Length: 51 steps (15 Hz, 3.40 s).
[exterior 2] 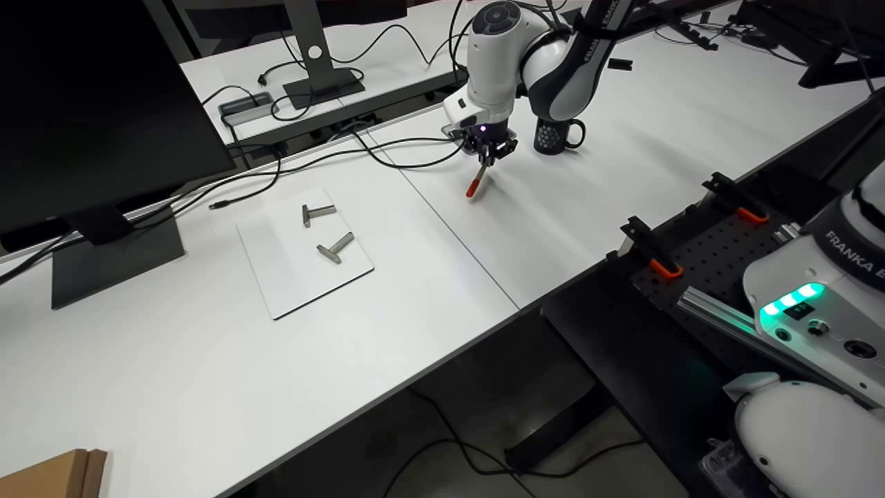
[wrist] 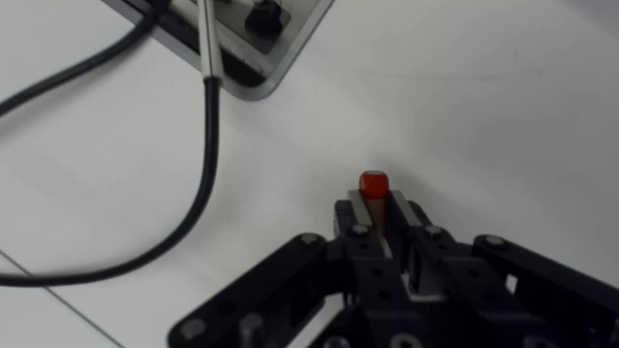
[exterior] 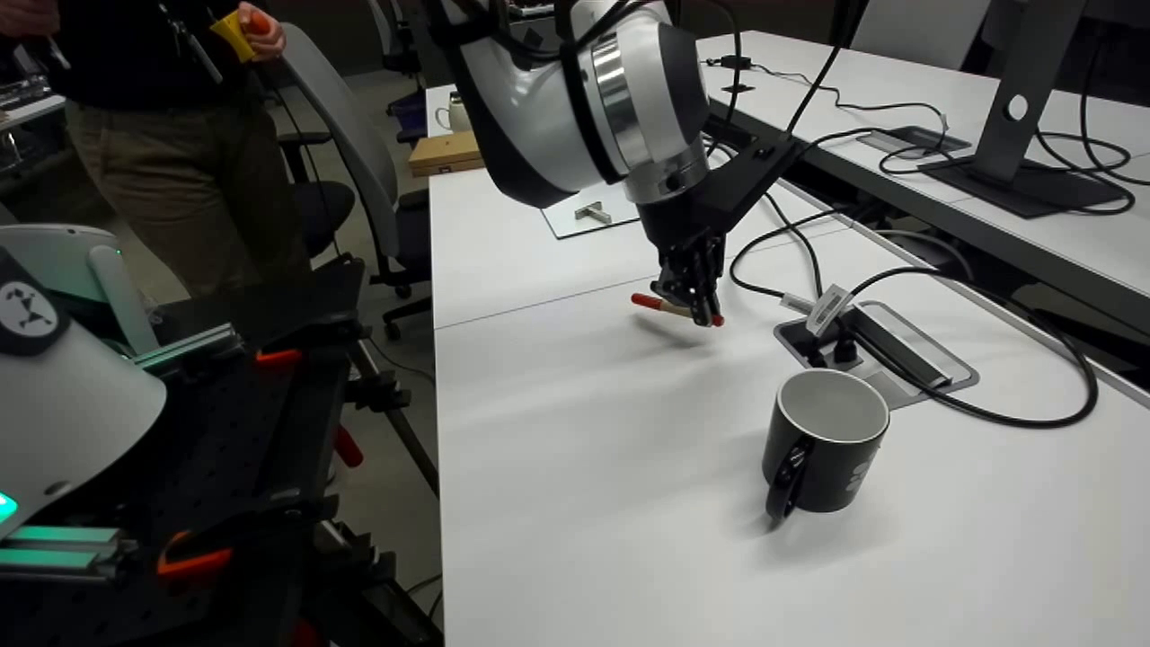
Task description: Put the marker in the black mug cup
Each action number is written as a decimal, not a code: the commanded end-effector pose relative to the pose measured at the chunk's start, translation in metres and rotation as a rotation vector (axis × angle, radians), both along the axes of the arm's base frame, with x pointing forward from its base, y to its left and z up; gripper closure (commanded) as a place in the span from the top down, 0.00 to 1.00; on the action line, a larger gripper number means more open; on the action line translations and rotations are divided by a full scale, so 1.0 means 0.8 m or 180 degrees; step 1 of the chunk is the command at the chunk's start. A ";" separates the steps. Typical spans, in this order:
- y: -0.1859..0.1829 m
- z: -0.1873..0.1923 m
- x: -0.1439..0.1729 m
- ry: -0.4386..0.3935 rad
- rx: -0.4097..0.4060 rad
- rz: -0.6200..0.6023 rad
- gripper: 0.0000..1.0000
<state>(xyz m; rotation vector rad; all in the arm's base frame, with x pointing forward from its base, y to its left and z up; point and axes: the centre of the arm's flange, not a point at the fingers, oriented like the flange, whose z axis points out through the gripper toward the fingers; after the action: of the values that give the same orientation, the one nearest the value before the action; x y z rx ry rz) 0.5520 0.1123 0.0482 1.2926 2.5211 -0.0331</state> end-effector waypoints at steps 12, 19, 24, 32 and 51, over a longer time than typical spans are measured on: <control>-0.043 0.090 -0.010 -0.0892 -0.1259 -0.0907 0.03; -0.064 0.117 -0.024 -0.1137 -0.1907 -0.1500 0.03; -0.075 0.149 -0.030 -0.1287 -0.2356 -0.1787 0.03; -0.078 0.167 -0.021 -0.1285 -0.3175 -0.2152 0.03; -0.096 0.124 0.044 -0.0801 -0.3096 -0.1972 0.03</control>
<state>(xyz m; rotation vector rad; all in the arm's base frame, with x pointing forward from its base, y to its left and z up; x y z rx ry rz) 0.5734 0.0442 0.1502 1.3759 1.4094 -0.9802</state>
